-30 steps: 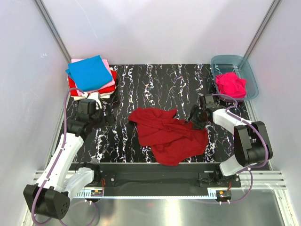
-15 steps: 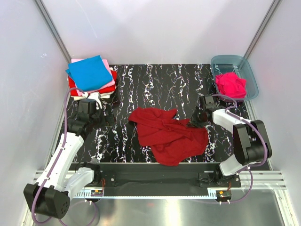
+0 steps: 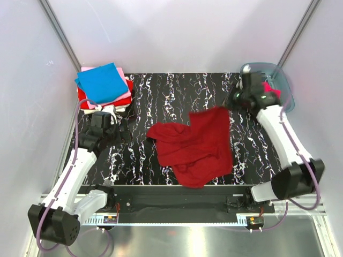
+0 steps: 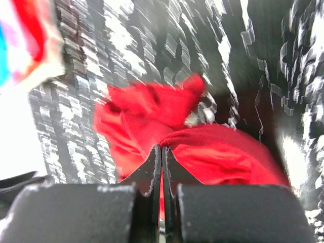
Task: Fold and stack the t-shirts
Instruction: Flatten the tshirt out
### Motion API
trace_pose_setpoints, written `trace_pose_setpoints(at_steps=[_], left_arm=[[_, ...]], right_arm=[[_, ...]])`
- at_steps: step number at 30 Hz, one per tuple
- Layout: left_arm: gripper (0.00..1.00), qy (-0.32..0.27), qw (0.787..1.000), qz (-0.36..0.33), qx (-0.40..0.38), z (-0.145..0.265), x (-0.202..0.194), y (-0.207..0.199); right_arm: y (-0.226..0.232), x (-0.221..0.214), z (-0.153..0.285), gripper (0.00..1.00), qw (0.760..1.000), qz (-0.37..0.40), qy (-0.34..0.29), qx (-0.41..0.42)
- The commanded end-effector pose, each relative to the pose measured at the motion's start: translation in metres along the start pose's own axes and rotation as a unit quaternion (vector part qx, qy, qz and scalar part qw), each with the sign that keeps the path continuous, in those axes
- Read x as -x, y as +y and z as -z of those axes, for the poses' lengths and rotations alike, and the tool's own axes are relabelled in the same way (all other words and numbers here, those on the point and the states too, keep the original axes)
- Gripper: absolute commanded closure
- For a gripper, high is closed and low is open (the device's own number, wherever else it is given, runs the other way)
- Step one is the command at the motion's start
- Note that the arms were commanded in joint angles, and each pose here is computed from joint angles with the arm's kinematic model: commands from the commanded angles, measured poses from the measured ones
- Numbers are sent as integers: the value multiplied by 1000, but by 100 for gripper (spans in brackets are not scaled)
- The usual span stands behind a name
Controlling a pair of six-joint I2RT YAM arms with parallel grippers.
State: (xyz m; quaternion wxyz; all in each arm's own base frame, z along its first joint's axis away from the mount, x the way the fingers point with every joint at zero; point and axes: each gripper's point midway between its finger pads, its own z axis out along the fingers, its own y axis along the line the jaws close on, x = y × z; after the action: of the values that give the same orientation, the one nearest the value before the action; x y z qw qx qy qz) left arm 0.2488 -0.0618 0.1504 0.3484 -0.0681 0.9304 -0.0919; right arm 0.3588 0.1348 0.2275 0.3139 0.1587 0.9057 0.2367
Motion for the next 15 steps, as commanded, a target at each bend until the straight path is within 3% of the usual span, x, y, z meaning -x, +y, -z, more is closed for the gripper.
trace_pose_setpoints(at_steps=[1,4,7,12,15], left_arm=[[1,-16,1000,12,7,5,15,-2],[1,-13,999,41,-30,3,16,-18],[1,-24,996,62,-58,-8,27,-35],[1,16,994,86,-72,-50,18,-55],[9,24,991,83,-104,-75,9,-83]], right_arm=[[28,34,95,100,996,48,-78,9],[30,45,149,100,988,57,-143,1],[8,37,173,100,982,54,-175,-34],[-29,-3,144,100,988,42,-136,-64],[-38,-22,125,100,992,38,-107,-59]])
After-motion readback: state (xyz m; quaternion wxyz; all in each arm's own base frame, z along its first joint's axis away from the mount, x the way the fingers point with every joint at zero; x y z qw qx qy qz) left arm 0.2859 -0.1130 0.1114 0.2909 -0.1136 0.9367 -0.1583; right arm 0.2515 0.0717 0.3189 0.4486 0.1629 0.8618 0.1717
